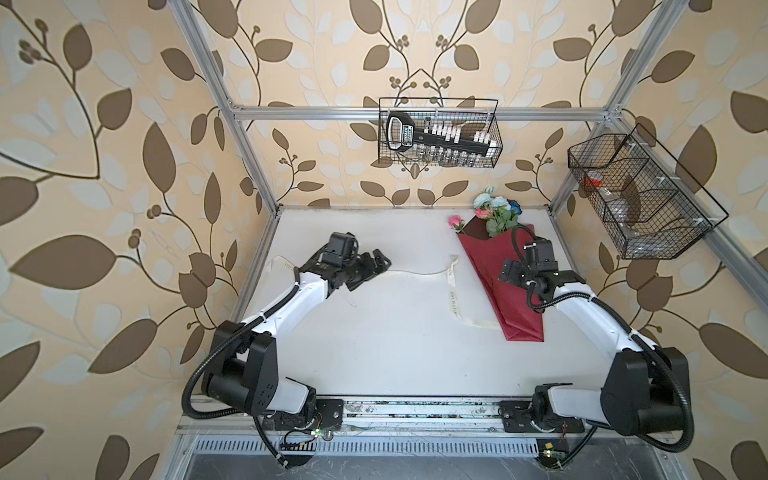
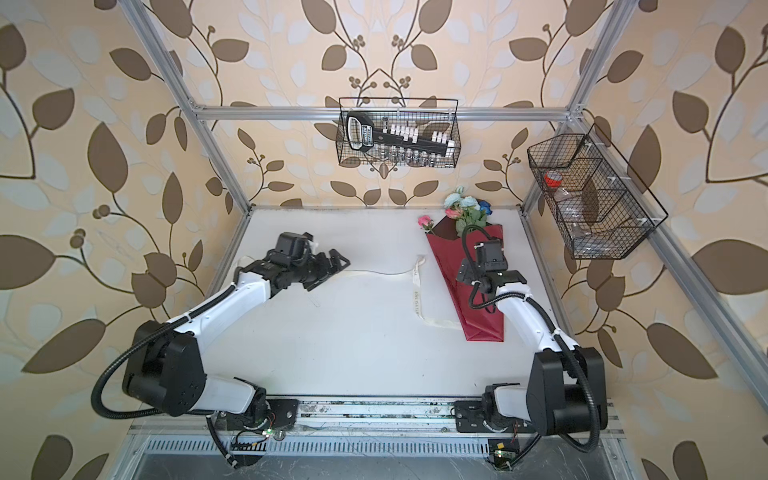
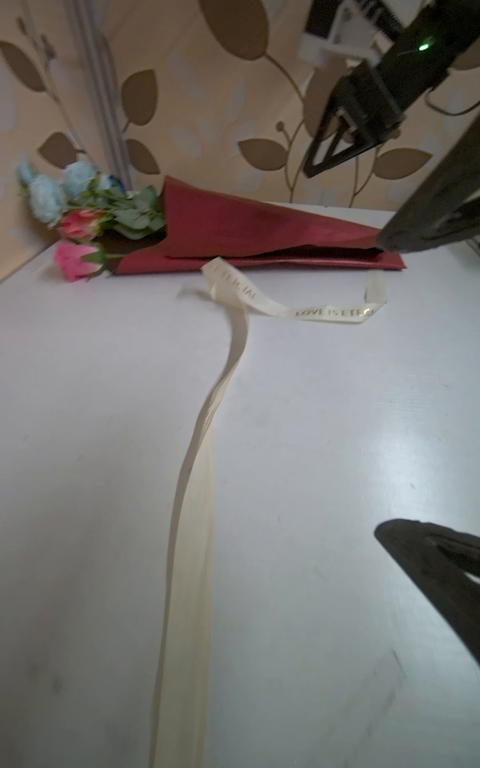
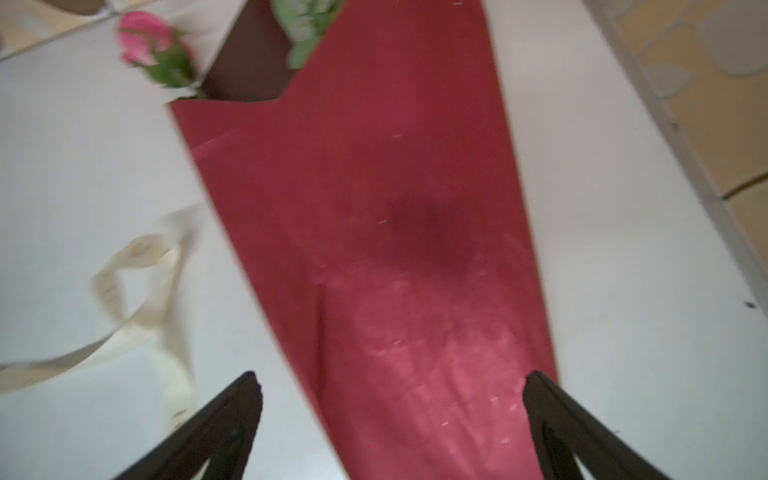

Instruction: Tie the bouquet of fake flowers

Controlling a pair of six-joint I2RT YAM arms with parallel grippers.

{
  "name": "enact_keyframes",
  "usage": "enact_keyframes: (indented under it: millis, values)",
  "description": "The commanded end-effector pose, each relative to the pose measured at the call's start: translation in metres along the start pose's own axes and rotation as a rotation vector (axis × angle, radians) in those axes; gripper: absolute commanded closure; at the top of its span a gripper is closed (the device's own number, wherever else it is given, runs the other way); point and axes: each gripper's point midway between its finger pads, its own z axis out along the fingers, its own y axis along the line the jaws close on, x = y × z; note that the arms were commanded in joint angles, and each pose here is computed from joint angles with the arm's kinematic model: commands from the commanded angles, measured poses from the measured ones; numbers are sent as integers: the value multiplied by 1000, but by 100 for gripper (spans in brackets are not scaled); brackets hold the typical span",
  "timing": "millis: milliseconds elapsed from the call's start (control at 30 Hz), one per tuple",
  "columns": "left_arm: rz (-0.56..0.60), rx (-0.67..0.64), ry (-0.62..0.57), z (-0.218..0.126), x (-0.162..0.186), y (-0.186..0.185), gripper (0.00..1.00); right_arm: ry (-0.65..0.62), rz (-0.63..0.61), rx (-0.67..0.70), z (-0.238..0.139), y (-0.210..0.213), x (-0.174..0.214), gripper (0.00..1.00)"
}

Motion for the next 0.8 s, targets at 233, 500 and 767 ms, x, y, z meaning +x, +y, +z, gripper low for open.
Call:
enact_keyframes:
  millis: [233,500,767]
  values:
    - [183,210,113,130,44,-145,16,-4,47,42,55,-36,-32,1]
    - [171,183,196,208,48,-159,17,31,138,-199,88,-34,-36,1]
    - [172,121,234,261,50,-145,23,100,173,-349,104,-10,-24,1]
